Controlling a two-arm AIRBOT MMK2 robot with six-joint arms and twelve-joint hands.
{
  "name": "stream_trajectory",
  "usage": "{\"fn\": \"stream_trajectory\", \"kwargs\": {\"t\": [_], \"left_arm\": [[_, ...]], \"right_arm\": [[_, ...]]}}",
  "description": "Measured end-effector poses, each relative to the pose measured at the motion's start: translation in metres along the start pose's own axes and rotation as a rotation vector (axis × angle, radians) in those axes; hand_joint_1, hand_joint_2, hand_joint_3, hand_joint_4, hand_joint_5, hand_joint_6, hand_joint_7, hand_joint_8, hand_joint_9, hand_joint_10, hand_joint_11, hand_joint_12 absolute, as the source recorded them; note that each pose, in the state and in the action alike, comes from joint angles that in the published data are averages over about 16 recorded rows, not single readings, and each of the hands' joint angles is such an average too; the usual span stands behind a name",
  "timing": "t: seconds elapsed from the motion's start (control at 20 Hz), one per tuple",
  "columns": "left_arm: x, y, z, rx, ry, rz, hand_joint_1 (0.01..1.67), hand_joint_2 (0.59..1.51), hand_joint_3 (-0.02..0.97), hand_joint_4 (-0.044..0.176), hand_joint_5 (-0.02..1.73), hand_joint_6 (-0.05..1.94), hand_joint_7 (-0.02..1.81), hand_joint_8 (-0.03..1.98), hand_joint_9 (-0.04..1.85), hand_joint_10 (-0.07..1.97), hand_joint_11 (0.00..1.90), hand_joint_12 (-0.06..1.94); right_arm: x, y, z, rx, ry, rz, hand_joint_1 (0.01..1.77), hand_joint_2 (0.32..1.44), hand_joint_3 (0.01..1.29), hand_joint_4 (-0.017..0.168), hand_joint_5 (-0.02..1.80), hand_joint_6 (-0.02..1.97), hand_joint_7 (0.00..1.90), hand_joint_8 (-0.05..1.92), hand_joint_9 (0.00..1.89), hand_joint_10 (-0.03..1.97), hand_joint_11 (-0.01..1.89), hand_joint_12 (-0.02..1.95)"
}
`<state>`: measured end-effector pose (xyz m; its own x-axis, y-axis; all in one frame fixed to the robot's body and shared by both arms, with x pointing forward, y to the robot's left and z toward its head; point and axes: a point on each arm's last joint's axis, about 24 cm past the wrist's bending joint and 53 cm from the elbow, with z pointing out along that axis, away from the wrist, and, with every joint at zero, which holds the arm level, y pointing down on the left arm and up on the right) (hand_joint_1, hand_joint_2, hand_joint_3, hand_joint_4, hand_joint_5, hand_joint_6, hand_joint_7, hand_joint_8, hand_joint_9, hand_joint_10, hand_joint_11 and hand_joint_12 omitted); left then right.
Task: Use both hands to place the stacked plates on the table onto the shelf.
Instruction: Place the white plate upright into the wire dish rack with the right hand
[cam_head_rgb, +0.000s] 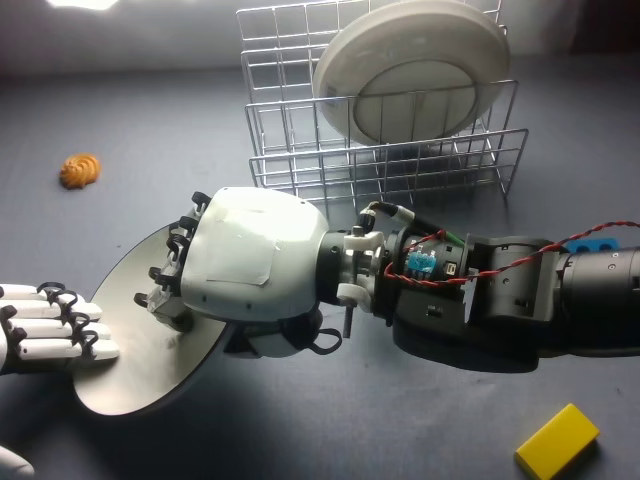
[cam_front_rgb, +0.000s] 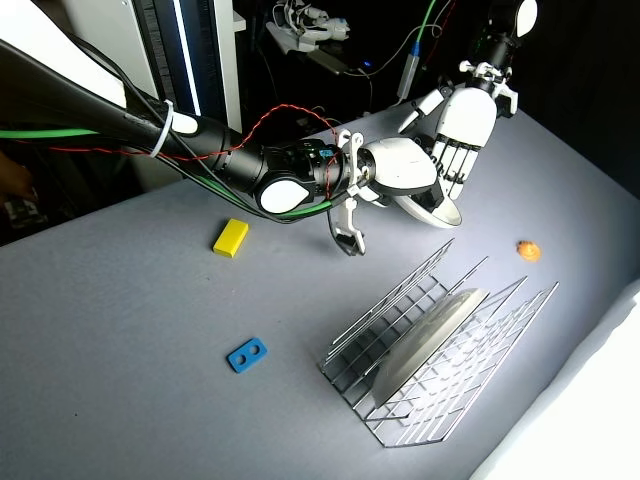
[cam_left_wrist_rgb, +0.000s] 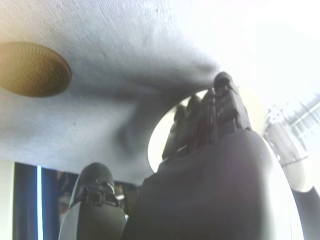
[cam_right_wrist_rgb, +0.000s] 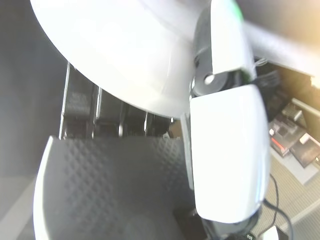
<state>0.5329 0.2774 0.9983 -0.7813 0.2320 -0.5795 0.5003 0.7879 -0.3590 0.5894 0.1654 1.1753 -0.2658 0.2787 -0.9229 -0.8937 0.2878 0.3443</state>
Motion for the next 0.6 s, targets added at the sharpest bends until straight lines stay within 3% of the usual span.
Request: {"fn": "stream_trajectory", "kwargs": {"t": [0.2,0.6], "left_arm": [[-0.021,-0.002,-0.004,0.009,-0.056,0.000,0.02,1.146,0.010,-0.004,0.06,-0.01,0.02,0.00,0.00,-0.02,0.02,0.01],[-0.085,-0.012,-0.023,0.041,-0.219,0.037,0.02,1.145,0.010,0.000,0.07,0.01,0.03,0.00,0.02,0.01,0.02,0.01]], "right_arm": [[-0.001,0.000,-0.001,-0.005,-0.009,0.006,1.20,0.96,0.01,0.012,0.91,0.70,1.02,0.53,1.18,0.00,0.85,0.91],[-0.017,0.003,-0.015,-0.024,-0.024,-0.004,1.20,0.96,0.01,0.016,0.93,0.76,1.04,0.71,1.20,0.00,0.84,0.92]]}}
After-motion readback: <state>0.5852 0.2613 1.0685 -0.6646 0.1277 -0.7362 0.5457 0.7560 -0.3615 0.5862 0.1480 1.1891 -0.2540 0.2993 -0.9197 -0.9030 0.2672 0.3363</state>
